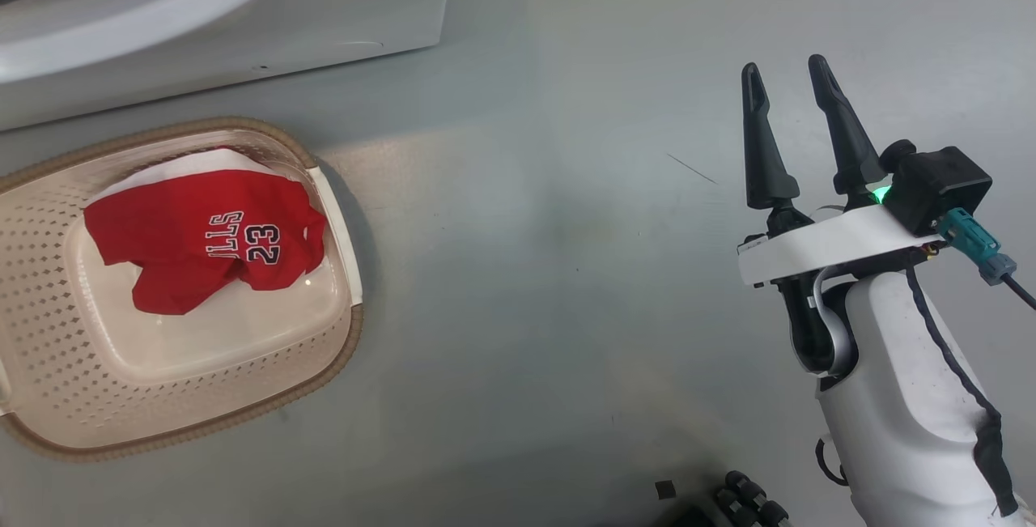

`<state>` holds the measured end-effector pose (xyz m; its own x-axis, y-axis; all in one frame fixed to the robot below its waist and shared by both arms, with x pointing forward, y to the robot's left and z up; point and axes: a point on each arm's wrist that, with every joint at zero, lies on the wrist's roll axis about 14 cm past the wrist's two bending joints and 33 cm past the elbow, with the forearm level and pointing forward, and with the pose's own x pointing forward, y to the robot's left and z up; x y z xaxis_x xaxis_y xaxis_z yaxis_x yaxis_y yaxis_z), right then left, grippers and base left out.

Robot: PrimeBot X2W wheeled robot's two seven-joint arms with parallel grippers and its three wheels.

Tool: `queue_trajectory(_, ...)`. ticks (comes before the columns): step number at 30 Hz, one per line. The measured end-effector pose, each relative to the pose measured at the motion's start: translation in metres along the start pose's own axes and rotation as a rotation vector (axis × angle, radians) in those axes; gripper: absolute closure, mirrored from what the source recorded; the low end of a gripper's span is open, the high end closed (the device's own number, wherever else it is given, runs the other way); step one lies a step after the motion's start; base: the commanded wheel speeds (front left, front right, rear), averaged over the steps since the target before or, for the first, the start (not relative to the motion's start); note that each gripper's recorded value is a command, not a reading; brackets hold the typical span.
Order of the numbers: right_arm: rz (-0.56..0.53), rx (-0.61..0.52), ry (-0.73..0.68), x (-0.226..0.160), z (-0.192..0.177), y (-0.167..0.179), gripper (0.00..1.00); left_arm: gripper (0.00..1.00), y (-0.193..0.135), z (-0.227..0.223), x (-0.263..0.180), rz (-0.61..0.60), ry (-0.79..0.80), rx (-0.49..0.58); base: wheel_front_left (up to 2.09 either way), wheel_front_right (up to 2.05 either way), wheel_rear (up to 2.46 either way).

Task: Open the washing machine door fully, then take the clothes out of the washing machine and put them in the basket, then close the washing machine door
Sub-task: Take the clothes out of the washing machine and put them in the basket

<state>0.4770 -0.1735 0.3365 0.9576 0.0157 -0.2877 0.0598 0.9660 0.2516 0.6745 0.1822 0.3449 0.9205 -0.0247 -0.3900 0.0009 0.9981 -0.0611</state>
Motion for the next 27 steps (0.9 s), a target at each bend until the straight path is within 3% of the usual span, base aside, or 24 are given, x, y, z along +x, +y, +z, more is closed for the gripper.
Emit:
queue_trajectory(15,0.029,-0.007,-0.062,-0.009,0.03,0.013,0.0,1.0,-0.021,0.014,-0.048,-0.065,-0.142,-0.054,0.0,0.0,0.0)
queue_trajectory(27,0.04,-0.012,-0.094,-0.031,0.047,0.02,0.0,1.0,-0.025,-0.021,-0.108,-0.079,-0.118,-0.078,0.0,0.0,0.0)
